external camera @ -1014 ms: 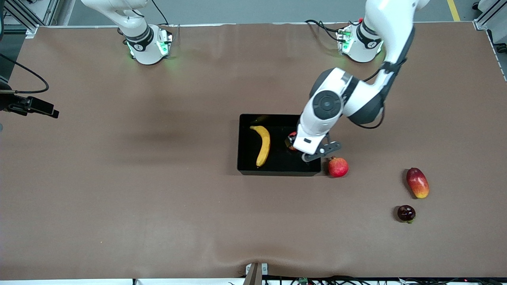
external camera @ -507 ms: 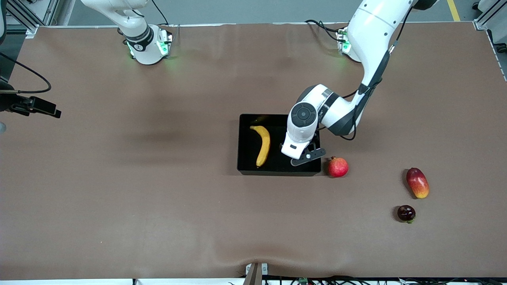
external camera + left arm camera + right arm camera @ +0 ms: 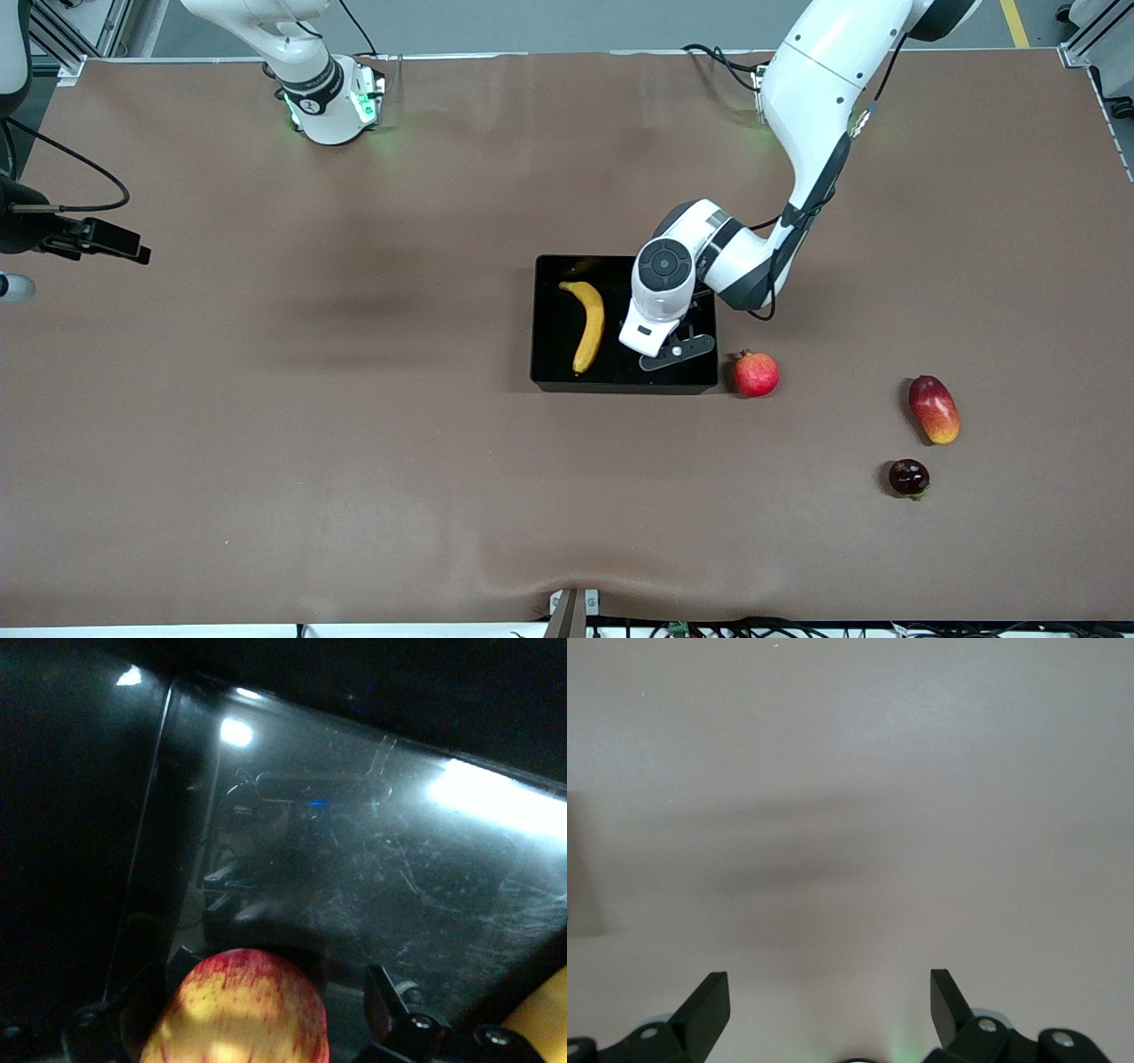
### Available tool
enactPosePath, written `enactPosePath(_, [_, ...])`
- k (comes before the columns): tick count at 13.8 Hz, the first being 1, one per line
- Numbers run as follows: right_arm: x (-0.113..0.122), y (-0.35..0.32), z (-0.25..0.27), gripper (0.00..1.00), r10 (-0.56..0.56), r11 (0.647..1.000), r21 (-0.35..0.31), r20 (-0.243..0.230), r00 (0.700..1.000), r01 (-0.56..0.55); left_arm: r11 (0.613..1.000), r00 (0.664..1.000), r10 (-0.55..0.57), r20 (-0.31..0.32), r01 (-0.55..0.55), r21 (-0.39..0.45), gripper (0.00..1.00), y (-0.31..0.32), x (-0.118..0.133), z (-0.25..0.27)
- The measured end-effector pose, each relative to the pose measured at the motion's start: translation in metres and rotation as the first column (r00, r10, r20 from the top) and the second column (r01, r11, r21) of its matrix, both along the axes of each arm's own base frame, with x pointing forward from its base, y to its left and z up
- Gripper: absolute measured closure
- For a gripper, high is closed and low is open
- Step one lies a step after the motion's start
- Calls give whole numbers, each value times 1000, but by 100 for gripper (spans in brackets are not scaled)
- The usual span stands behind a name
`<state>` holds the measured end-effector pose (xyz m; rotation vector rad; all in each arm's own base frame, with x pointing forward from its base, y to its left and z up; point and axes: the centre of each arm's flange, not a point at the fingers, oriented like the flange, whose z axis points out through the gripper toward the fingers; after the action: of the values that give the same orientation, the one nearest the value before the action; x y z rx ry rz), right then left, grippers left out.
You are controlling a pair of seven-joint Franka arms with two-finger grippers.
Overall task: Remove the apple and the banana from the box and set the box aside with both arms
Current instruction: 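Lower the left gripper into the box and grasp the apple, then lift the apple out and carry it toward the mango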
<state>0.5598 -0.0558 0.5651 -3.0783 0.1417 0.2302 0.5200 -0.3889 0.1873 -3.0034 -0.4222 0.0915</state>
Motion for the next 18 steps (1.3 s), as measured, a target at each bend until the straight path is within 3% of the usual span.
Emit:
enactPosePath(3, [0,2,-3,0,-3,1000,17,-6,1000,3,1000,1000,0,3,0,-1,32,0,1,2])
enactPosePath(9, [-2,2,-13,0,-6,1000,20,-27,1000,6,1000,1000,3,10,-3,17,32,1,5,36])
enactPosePath(13, [-3,3,-18,0,-8,1000,25,-38,999,9,1000,999,-3,51,2,26,32,7,12,108])
enactPosePath(15, [-4,3,-21,0,-9,1000,27,-45,999,10,999,997,-37,68,34,36,32,31,26,155])
enactPosePath(18, [-5,4,-28,0,-13,999,31,-58,998,15,996,994,-87,69,84,42,32,123,68,202])
